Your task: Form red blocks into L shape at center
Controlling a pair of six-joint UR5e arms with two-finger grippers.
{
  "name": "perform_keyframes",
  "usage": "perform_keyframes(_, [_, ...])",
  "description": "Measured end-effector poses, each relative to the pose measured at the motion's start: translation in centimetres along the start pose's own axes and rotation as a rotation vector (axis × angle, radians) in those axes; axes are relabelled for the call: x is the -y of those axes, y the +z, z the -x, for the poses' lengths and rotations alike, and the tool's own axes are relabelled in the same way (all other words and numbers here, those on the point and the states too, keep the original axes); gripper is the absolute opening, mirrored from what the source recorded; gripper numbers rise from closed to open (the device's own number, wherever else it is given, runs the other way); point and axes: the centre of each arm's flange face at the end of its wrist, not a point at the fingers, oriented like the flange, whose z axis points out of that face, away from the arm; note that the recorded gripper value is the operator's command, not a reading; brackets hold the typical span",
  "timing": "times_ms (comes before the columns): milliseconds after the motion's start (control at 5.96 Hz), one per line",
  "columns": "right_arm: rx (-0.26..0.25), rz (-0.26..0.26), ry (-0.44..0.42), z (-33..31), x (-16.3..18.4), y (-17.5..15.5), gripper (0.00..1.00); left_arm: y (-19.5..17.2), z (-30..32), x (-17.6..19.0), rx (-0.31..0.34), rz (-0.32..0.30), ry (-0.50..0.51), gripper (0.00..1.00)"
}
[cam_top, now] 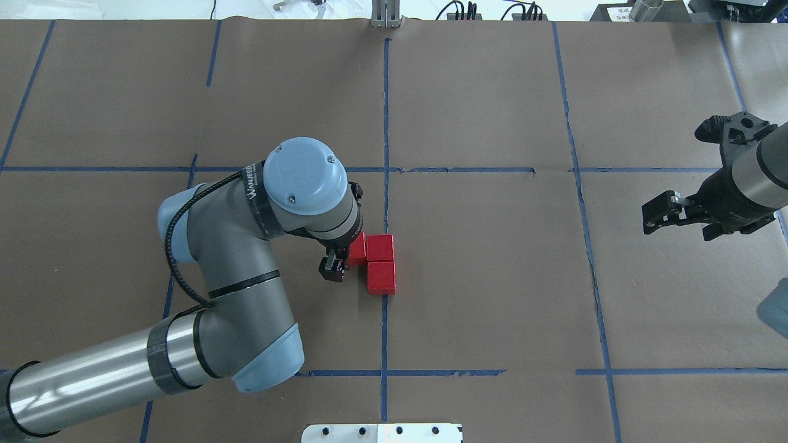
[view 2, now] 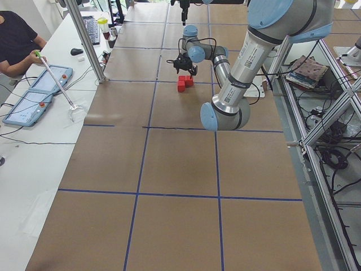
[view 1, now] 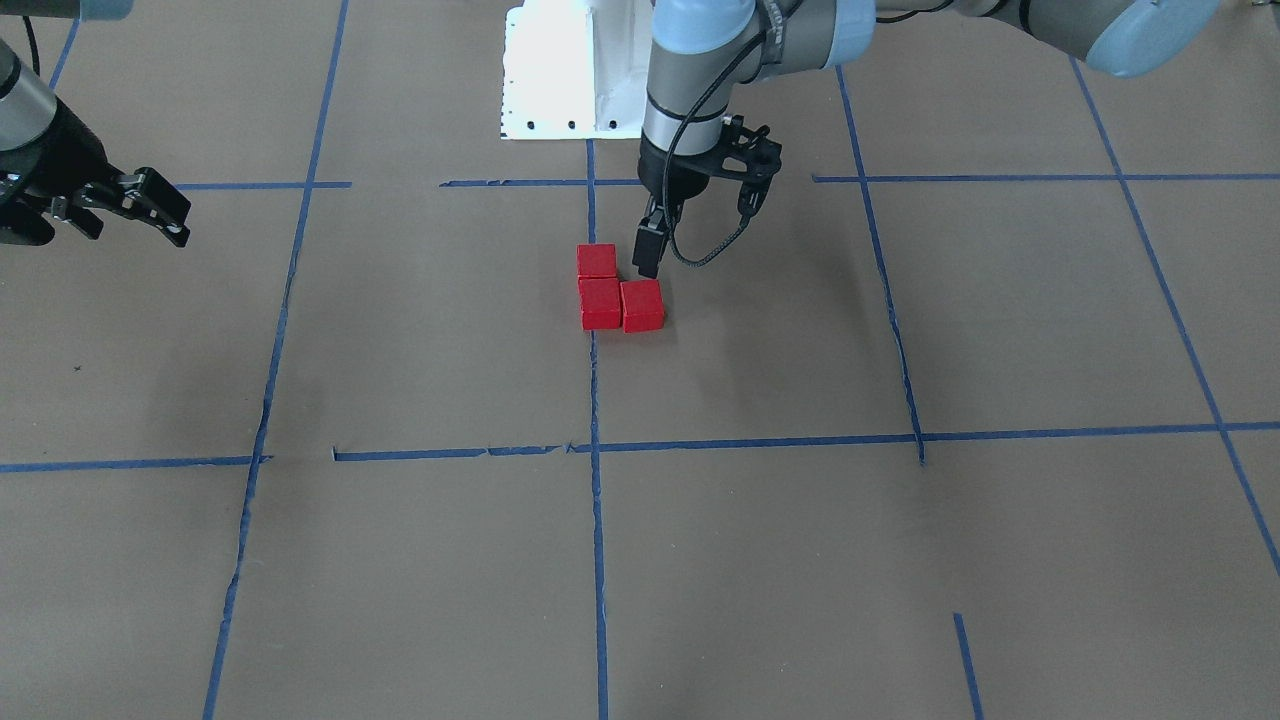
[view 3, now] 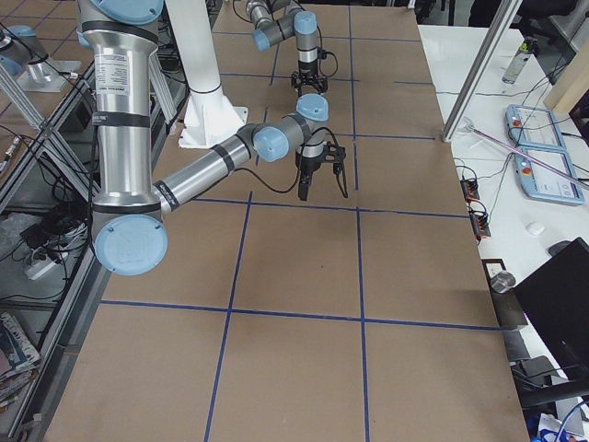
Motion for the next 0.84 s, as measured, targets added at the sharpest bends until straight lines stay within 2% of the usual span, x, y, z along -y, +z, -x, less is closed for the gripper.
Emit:
perform_keyframes(168, [0.016, -0.002, -0.006, -3.9, 2.6, -1.0, 1.00, -1.3, 1.5, 3.2, 0.005, -0.009, 0.147, 1.00])
perform_keyframes(503, [-0.001, -0.022, -0.030, -12.4, 6.9, -1.8, 1.00, -3.6, 5.1, 12.5, 0.051, 0.011, 0.444, 1.00])
perform_keyframes(671, [-0.013, -0.026, -0.048, -16.2, 8.2, -1.9, 1.00, -4.9, 6.9, 16.8, 0.066, -0.002, 0.582, 1.00])
perform_keyframes(839, [-0.019, -0.028, -0.071, -19.3, 8.9, -2.0, 1.00, -5.8, 8.2, 20.9, 0.089, -0.013, 0.676, 1.00])
